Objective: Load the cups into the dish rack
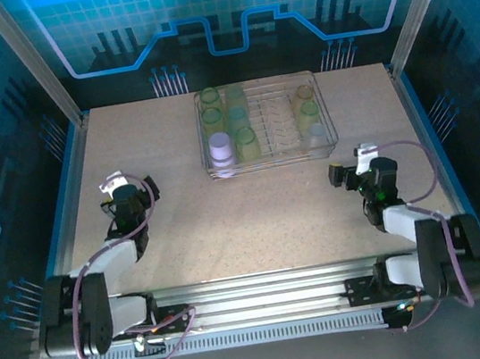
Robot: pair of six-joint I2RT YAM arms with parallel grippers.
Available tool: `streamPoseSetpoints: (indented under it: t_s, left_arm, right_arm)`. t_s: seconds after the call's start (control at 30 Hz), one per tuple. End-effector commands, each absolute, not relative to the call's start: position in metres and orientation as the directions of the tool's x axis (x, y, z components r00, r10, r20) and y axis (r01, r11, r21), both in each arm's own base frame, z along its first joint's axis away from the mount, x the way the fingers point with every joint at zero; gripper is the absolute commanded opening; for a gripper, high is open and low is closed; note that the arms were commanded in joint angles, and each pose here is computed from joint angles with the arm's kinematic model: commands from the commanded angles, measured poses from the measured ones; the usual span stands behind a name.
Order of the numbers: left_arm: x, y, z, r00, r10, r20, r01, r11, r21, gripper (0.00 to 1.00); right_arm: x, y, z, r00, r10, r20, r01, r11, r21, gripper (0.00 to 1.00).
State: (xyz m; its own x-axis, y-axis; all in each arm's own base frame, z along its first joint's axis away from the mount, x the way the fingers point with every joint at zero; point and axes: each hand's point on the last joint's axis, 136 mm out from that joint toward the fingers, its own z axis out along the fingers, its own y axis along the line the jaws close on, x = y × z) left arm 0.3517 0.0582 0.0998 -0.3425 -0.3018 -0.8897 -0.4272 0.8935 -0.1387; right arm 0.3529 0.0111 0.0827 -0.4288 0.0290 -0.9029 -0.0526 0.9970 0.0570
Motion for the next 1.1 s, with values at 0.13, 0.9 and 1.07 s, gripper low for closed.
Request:
streamPoseSetpoints:
  t_s: [0.13,0.9,1.07]
  left_arm:
    - [0.373,0.048,0.112,-0.314,-0.303,-0.900,-0.312,0.928,-0.204,0.99]
    - [0.396,0.000,0.096,-0.329,-0.134,-0.935,0.017,0.989,-0.147,0.99]
    - [0.398,-0.002,0.096,-0.330,-0.102,-0.939,-0.013,0.995,-0.103,0.99]
  right_arm:
    - [0.383,0.044,0.105,-0.238,-0.156,-0.959,-0.149,0.981,-0.122,1.00]
    - [0.399,0.026,0.099,-0.322,-0.098,-0.942,-0.072,0.994,-0.079,1.00]
    - [0.399,0.026,0.098,-0.325,-0.100,-0.940,-0.073,0.994,-0.080,1.00]
